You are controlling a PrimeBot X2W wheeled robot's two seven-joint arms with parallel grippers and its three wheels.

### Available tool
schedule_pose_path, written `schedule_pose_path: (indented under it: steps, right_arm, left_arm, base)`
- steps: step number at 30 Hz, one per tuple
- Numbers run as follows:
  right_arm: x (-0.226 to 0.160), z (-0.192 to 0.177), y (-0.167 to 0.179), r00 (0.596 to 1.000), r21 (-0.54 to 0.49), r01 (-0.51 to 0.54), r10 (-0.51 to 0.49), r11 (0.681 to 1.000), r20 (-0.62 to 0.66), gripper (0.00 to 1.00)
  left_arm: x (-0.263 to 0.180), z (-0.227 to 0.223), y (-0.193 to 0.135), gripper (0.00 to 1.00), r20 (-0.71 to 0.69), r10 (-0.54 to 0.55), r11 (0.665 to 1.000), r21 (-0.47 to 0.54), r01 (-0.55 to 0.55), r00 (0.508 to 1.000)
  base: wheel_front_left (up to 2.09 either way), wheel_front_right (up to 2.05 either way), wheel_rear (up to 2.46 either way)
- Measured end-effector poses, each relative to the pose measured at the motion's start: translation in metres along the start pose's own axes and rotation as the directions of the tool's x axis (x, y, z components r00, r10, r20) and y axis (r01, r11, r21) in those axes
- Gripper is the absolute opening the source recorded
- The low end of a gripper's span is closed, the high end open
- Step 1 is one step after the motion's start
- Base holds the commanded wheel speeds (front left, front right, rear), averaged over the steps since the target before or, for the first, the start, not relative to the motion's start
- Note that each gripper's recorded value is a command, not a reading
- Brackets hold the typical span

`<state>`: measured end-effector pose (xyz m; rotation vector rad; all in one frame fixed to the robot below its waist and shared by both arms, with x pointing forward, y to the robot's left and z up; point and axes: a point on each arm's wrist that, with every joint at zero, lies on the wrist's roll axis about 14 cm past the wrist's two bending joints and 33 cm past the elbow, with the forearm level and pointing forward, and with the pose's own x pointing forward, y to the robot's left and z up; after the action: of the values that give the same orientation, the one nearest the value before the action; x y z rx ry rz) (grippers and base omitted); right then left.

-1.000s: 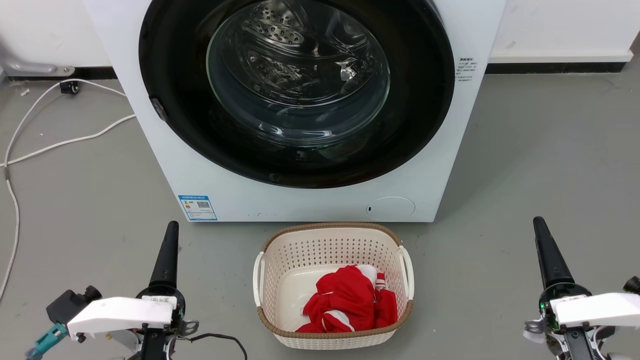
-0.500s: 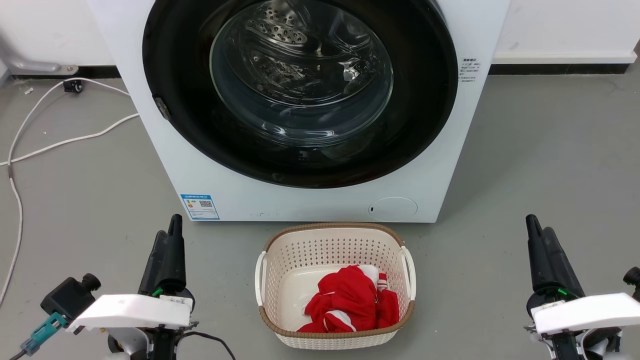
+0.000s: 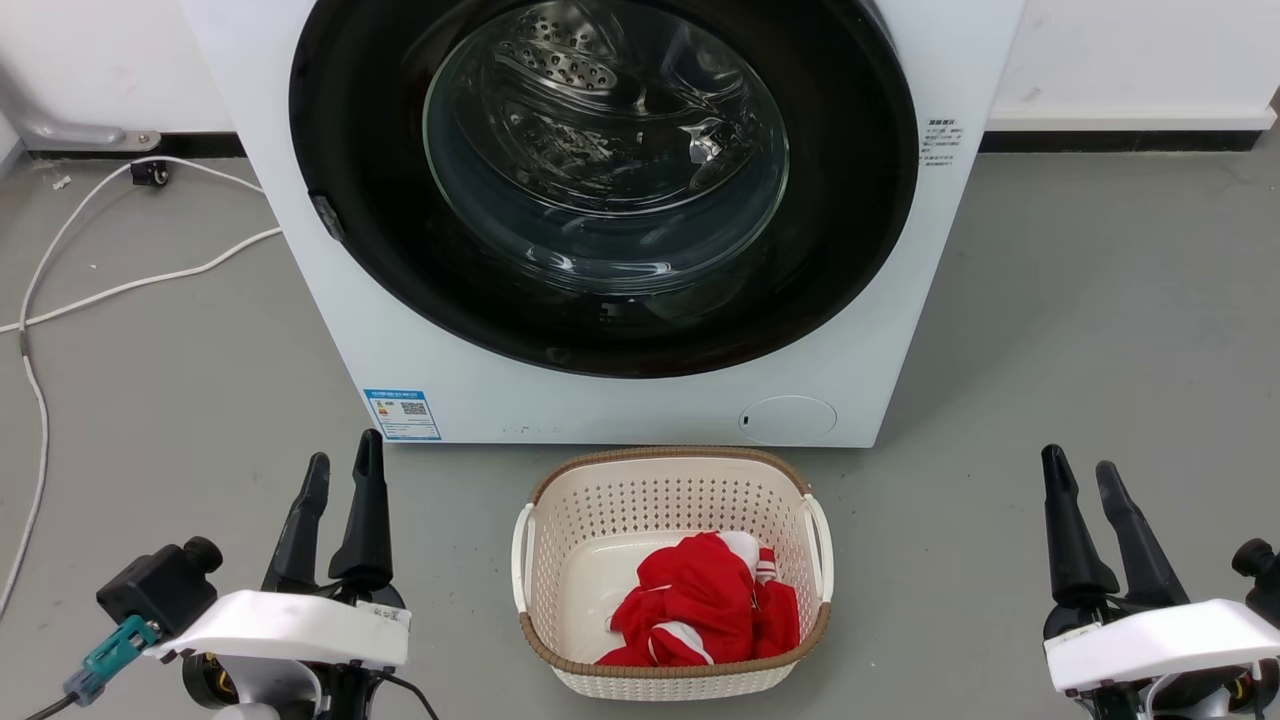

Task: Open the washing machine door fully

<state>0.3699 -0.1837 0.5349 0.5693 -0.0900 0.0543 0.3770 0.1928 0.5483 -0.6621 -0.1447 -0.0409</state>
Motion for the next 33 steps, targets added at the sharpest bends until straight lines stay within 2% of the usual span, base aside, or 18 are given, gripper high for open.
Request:
schedule_pose_path:
  steps: [14, 33]
  right_arm:
    - [-0.003, 0.002, 0.005, 1.000, -0.183, -0.024, 0.023, 0.983, -0.005, 1.00]
    - [-0.006, 0.002, 0.011, 0.999, -0.361, -0.051, 0.048, 0.931, -0.016, 1.00]
  left_arm:
    - [-0.001, 0.002, -0.010, 1.00, 0.008, -0.044, 0.980, 0.195, 0.041, 0.999]
    - [-0.004, 0.002, -0.018, 1.00, 0.017, -0.087, 0.919, 0.386, 0.074, 0.996]
  base:
    - [0.00, 0.00, 0.00]
    - [0.00, 0.00, 0.00]
